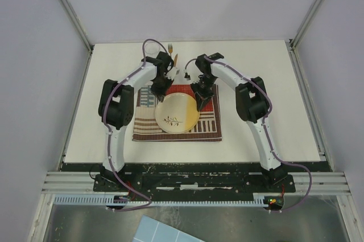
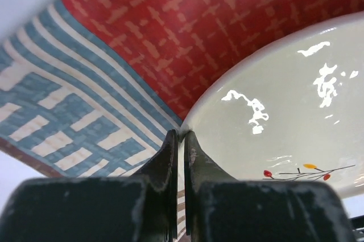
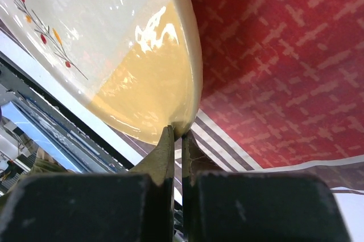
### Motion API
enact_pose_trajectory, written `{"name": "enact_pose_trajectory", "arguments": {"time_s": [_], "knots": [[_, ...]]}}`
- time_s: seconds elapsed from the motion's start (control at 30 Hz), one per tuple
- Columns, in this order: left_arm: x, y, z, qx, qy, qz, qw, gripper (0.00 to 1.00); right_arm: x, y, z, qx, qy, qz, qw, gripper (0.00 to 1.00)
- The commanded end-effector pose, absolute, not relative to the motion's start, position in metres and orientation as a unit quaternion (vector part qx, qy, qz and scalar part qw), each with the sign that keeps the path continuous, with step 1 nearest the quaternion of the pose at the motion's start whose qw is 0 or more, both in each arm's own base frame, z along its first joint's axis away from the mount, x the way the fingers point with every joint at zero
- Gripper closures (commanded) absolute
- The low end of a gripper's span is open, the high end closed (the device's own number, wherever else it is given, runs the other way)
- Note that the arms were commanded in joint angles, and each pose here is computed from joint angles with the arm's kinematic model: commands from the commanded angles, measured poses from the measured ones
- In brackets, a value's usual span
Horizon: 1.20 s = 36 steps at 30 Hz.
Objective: Set the dinner table for one person
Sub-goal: Adjust the plate on the napkin.
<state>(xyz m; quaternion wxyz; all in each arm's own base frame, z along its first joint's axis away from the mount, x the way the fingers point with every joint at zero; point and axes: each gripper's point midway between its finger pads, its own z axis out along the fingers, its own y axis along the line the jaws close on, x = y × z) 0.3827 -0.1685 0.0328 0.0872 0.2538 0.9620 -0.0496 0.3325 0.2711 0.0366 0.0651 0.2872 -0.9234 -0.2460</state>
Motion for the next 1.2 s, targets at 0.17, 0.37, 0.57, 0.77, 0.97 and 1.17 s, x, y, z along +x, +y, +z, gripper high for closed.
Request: {"name": "enact_pose_trajectory", "arguments": {"time_s": [0.17,0.37,0.57,0.77,0.97,1.17], "knots": [[0.455,-0.204,0.071,0.278,0.935,-0.06,0.211,0.97,0.303,0.327,0.088,0.344,-0.881,-0.322,0.045,0.98],[0.462,-0.21,0.073,0.278,0.934,-0.064,0.216,0.97,0.291,0.328,0.086,0.346,-0.878,-0.324,0.06,0.98],[0.46,-0.197,0.076,0.282,0.934,-0.033,0.217,0.97,0.296,0.326,0.093,0.351,-0.882,-0.313,0.035,0.98],[0.45,-0.176,0.079,0.291,0.933,0.007,0.211,0.88,0.313,0.32,0.107,0.355,-0.891,-0.284,-0.024,0.75],[0.441,-0.167,0.089,0.284,0.931,0.019,0.228,0.68,0.34,0.299,0.116,0.343,-0.902,-0.25,-0.073,0.71],[0.445,-0.159,0.112,0.269,0.926,0.036,0.261,0.61,0.372,0.271,0.103,0.308,-0.916,-0.242,-0.085,0.71]]}}
